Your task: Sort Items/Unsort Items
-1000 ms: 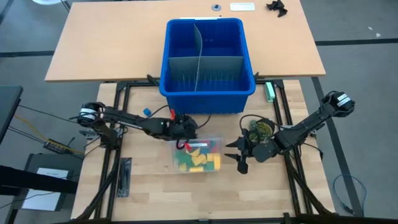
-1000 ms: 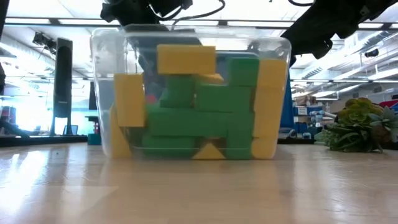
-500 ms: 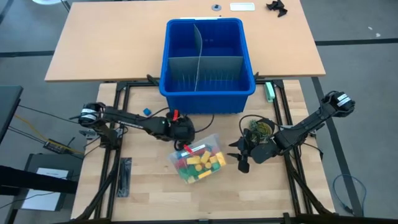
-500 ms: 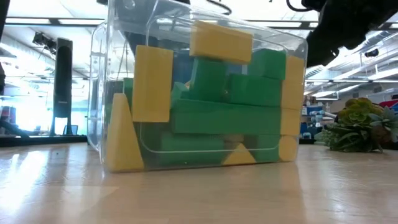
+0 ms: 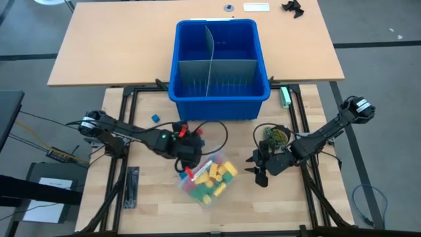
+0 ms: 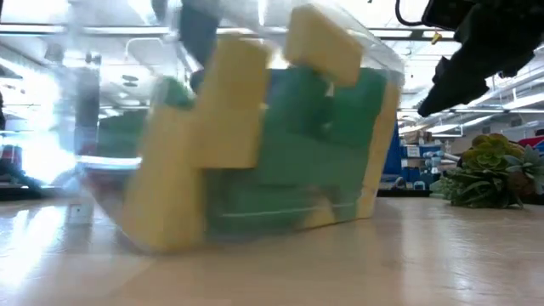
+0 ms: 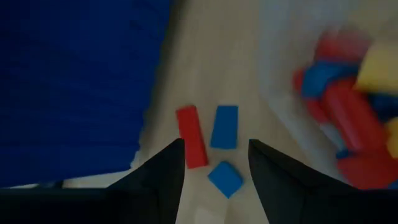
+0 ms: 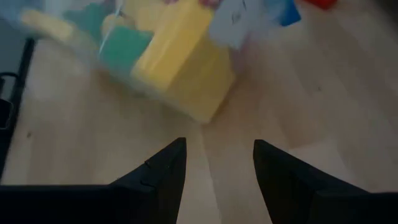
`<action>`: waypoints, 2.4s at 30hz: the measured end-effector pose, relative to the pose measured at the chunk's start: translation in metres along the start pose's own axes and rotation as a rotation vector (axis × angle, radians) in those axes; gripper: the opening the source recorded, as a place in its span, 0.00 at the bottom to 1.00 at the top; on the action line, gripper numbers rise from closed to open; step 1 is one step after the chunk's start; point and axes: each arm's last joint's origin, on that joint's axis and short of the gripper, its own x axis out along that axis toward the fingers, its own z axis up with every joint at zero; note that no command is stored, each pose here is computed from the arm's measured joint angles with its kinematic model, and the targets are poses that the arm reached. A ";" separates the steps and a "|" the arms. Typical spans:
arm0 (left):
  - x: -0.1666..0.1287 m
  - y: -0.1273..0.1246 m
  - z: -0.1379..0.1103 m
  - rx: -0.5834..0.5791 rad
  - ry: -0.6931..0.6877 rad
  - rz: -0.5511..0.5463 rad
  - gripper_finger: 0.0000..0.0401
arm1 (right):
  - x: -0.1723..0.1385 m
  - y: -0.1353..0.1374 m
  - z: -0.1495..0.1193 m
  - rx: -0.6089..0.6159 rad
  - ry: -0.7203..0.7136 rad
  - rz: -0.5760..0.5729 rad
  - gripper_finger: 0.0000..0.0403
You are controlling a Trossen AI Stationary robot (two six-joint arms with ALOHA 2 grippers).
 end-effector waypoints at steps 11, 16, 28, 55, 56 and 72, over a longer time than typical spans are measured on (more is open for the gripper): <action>-0.014 0.003 0.009 -0.032 -0.084 0.055 0.46 | 0.000 -0.001 0.003 0.003 -0.055 -0.046 0.47; -0.057 -0.012 0.021 -0.110 -0.187 -0.146 0.46 | 0.000 -0.001 0.003 -0.013 -0.059 -0.043 0.47; -0.050 -0.066 -0.015 -0.182 -0.197 -0.233 0.46 | 0.020 0.015 -0.009 -0.111 -0.025 -0.006 0.47; -0.028 -0.065 -0.028 -0.218 -0.176 -0.106 0.46 | 0.041 0.019 0.028 -0.268 -0.262 -0.021 0.45; -0.027 -0.064 -0.028 -0.216 -0.173 -0.104 0.46 | 0.040 0.021 0.031 -0.265 -0.270 -0.018 0.45; -0.046 -0.053 -0.005 -0.226 -0.210 -0.137 0.46 | 0.021 0.034 0.062 -0.368 -0.201 -0.050 0.42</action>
